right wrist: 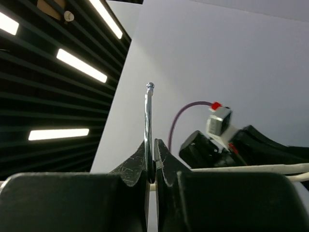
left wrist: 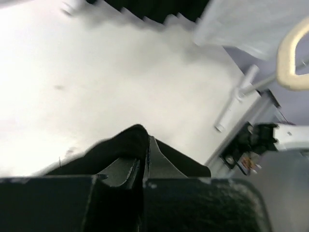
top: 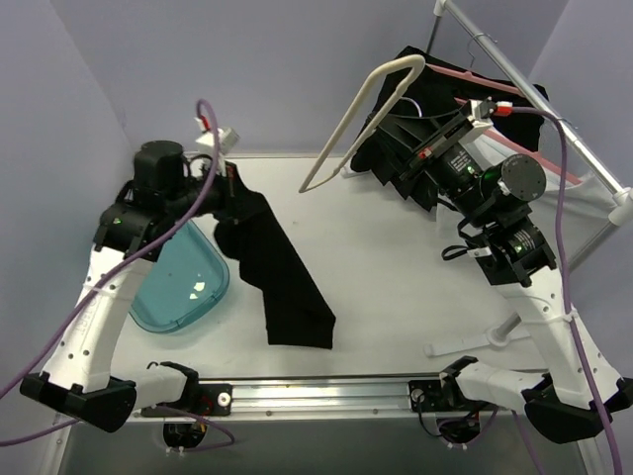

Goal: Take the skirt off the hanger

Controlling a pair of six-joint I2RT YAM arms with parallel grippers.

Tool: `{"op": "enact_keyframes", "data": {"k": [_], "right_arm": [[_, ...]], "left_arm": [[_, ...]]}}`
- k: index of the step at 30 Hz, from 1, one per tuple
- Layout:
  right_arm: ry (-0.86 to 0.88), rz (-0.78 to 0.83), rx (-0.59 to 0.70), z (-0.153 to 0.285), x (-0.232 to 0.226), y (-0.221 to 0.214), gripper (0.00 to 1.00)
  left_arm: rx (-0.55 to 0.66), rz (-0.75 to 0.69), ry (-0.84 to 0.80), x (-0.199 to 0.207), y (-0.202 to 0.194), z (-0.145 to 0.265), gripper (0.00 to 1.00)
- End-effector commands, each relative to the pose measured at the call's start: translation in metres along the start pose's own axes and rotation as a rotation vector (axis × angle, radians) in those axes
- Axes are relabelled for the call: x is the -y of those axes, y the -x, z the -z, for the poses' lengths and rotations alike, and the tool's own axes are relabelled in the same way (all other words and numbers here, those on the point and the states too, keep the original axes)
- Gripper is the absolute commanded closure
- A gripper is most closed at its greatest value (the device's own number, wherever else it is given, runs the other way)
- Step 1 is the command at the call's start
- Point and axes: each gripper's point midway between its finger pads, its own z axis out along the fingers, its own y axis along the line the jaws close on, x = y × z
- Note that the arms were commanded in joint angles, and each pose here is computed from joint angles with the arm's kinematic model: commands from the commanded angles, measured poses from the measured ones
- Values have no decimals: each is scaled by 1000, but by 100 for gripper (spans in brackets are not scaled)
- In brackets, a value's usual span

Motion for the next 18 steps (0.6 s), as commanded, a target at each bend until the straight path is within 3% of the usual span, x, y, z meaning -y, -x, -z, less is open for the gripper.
{"op": "enact_keyframes", "data": {"k": [1, 8, 18], "right_arm": [[15, 141, 3, 11, -23, -1, 100], [-184, 242, -6, 30, 31, 2, 100], [-308, 365, -58, 41, 57, 1, 100]], "left_arm": [[128, -92, 163, -18, 48, 56, 98], [370, -168, 410, -19, 118, 121, 98], [354, -97, 816, -86, 104, 160, 98]]}}
